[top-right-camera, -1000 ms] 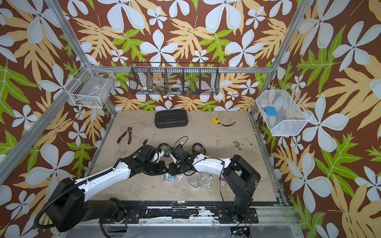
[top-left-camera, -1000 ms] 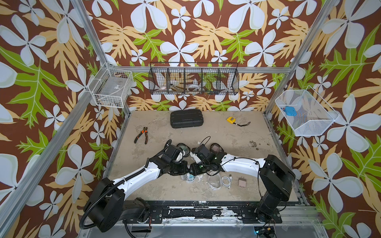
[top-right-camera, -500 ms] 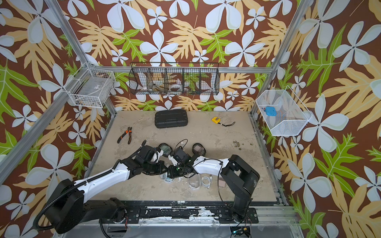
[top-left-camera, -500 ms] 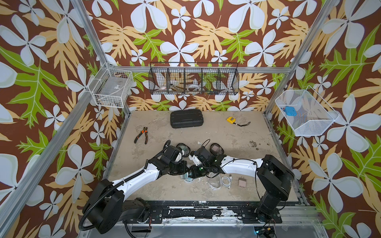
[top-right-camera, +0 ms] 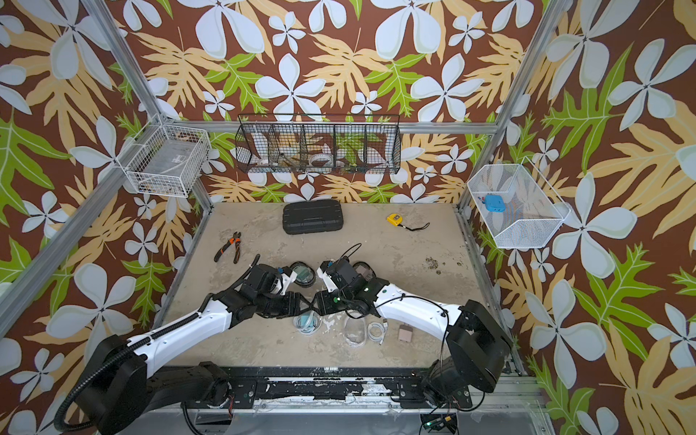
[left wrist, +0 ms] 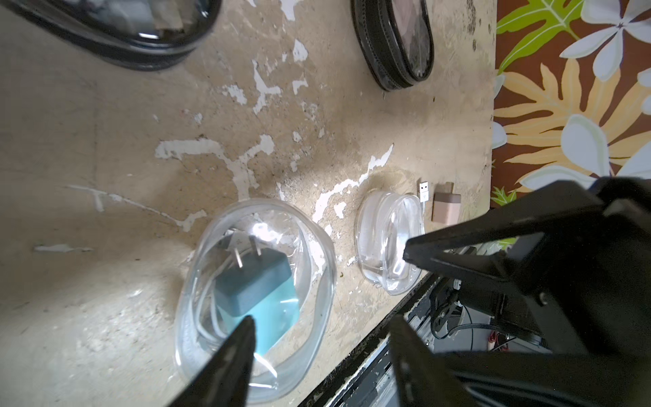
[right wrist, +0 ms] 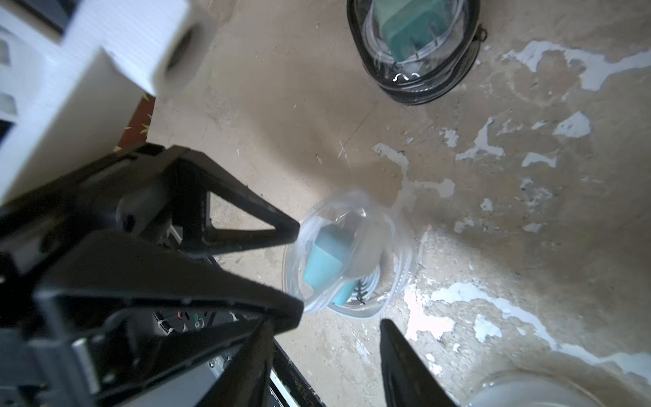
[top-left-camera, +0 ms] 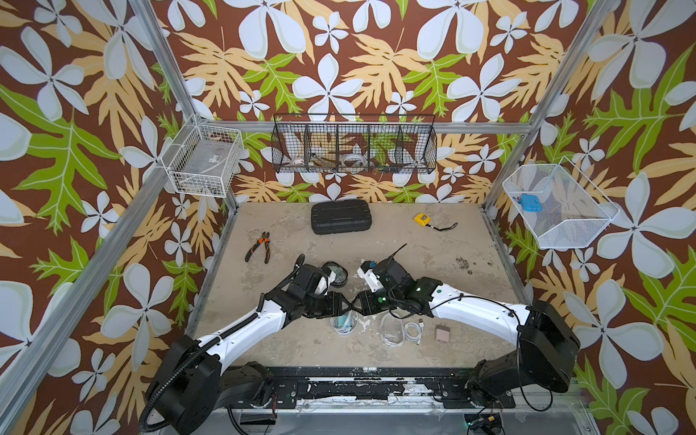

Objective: Pack away charging kits
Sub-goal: Close the storage bag at the center of the board.

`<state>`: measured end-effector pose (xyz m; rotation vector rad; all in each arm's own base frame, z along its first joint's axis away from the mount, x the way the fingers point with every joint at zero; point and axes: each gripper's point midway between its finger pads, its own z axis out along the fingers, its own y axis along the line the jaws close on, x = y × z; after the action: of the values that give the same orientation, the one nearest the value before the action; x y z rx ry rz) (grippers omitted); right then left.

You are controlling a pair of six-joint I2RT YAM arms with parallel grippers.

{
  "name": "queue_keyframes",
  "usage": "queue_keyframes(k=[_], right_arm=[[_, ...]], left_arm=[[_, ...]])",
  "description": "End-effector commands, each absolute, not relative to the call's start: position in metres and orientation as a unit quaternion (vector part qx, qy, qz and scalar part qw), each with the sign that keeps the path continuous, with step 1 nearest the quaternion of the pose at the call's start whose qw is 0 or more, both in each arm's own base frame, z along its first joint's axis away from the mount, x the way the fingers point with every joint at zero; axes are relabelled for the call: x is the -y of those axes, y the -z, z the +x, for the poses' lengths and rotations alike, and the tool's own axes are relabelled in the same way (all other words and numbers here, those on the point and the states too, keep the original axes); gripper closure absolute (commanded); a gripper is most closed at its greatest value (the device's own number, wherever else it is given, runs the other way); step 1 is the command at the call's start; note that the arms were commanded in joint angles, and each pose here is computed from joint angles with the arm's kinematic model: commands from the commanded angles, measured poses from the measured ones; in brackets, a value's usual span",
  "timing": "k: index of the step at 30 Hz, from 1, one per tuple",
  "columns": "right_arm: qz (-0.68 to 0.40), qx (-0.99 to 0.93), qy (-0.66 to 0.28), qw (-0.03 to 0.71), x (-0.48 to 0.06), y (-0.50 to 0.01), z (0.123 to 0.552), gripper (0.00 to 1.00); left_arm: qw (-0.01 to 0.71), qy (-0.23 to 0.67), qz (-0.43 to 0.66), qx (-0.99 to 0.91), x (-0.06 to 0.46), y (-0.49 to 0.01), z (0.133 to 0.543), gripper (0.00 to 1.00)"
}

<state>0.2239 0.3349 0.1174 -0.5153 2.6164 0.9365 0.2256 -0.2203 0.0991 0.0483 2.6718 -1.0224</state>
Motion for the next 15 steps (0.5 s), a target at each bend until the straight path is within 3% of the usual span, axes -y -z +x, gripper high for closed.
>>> queue_keyframes(k=[1,4,8,15], right_arm=[[-0.184,-0.918,-0.324,0.137,-0.338,-0.102,0.222,0.56],[-0.186,-0.918,-0.329,0.122,-0.348,-0.092,0.223,0.59],[-0.189,-0.919,-0.326,0.117,-0.352,-0.087,0.225,0.60],[-0.187,-0.919,-0.331,0.102,-0.354,-0.080,0.222,0.65]], left_arm=[[0.153,0.317,0.013,-0.936,0.202,-0.090,0.228,0.22],[0.167,0.298,0.009,-0.940,0.194,-0.082,0.230,0.27],[0.159,0.303,0.006,-0.939,0.196,-0.075,0.228,0.48],[0.152,0.317,-0.003,-0.936,0.196,-0.069,0.220,0.61]])
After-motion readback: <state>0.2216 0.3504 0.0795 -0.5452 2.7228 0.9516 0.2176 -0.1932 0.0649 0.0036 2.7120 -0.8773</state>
